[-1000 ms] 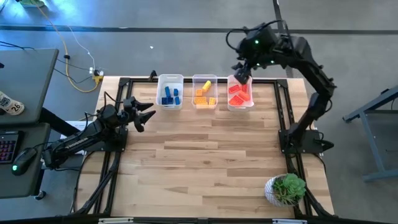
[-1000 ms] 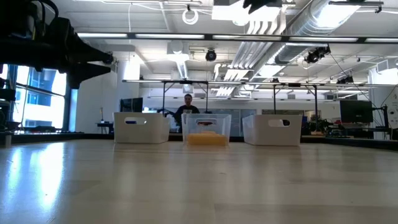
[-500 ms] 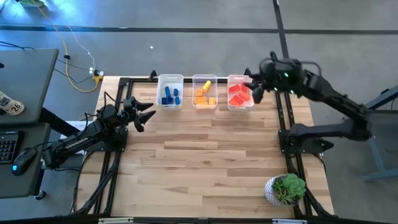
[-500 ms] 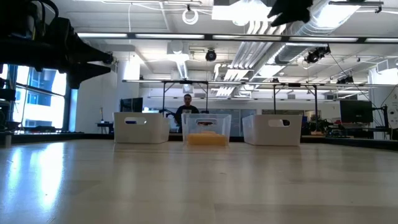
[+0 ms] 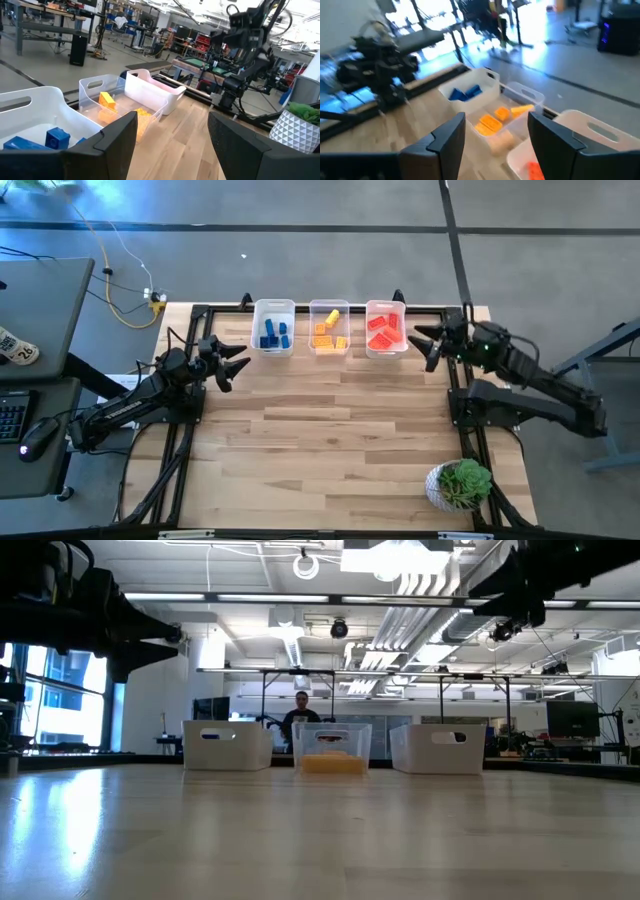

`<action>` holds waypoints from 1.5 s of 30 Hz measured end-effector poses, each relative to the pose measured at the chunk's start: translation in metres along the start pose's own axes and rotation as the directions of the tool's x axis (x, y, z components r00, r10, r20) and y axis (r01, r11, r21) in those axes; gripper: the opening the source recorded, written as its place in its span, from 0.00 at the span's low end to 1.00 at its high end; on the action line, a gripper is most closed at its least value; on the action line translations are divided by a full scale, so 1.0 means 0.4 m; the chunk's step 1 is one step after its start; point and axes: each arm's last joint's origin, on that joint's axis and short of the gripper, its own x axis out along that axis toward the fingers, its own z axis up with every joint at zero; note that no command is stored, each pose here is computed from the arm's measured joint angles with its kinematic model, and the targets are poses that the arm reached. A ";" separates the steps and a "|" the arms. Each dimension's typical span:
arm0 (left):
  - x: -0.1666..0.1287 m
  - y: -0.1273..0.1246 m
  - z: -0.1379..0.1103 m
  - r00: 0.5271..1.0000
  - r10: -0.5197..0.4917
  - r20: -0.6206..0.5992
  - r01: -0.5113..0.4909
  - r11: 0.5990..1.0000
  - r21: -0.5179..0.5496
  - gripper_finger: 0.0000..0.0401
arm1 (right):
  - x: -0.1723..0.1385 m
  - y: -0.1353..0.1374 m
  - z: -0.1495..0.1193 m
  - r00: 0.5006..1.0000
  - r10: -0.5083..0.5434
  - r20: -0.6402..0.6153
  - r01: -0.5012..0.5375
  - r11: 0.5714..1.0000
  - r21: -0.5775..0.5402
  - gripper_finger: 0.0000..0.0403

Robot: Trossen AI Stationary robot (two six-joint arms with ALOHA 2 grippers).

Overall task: Sort & place blocks by color
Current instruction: Return to Home Position

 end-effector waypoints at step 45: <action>0.000 0.000 0.000 1.000 0.000 0.000 0.000 0.953 0.302 0.58 | 0.060 -0.069 -0.333 0.994 0.101 0.036 -0.105 0.980 0.171 0.50</action>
